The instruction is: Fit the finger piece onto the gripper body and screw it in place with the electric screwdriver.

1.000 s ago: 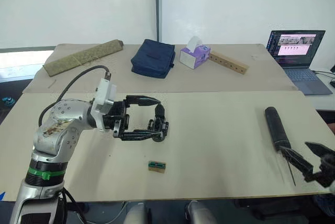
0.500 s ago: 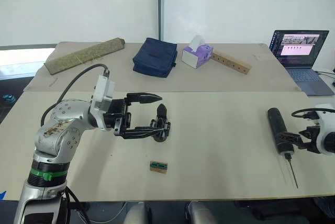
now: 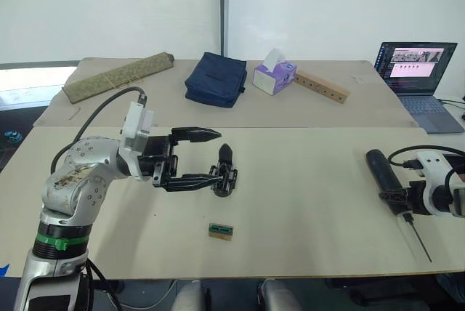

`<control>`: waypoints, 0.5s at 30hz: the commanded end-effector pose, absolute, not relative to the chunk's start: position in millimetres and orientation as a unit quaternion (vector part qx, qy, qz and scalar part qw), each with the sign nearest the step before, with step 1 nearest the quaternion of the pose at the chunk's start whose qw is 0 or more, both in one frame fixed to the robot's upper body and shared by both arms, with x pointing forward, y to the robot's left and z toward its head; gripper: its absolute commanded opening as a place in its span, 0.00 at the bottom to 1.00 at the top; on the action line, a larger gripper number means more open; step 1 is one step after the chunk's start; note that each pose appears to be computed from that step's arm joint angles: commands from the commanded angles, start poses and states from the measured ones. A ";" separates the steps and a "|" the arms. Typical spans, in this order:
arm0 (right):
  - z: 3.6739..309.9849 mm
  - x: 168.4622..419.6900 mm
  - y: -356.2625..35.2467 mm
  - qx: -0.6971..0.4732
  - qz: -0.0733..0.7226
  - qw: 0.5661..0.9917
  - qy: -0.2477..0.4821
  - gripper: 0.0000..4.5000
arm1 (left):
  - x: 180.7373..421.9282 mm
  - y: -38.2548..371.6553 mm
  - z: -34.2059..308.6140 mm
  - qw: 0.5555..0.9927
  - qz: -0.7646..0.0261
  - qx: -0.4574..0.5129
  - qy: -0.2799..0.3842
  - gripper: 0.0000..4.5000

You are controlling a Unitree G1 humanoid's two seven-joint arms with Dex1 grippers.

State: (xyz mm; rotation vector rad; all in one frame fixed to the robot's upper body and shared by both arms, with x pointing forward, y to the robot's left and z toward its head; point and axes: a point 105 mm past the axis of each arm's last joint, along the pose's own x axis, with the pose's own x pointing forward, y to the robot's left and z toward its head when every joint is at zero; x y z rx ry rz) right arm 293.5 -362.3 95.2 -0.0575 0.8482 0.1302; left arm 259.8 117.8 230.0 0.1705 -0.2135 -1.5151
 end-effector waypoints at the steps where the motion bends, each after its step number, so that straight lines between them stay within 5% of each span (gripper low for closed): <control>1: 137.0 298.2 -330.3 -0.026 0.144 0.928 0.344 0.42 | 252.1 129.4 230.2 0.721 -0.681 0.086 -0.099 1.00; 6: 154.2 280.8 -252.7 -0.074 0.269 0.902 0.328 0.42 | 248.3 157.6 208.9 0.740 -0.662 0.102 -0.066 1.00; 10: 133.9 272.7 -222.4 -0.217 0.316 0.864 0.326 0.42 | 239.2 172.6 186.5 0.731 -0.667 0.127 -0.066 1.00; 15: 115.4 270.1 -194.2 -0.245 0.368 0.838 0.319 0.42 | 231.1 183.4 167.6 0.718 -0.677 0.145 -0.072 1.00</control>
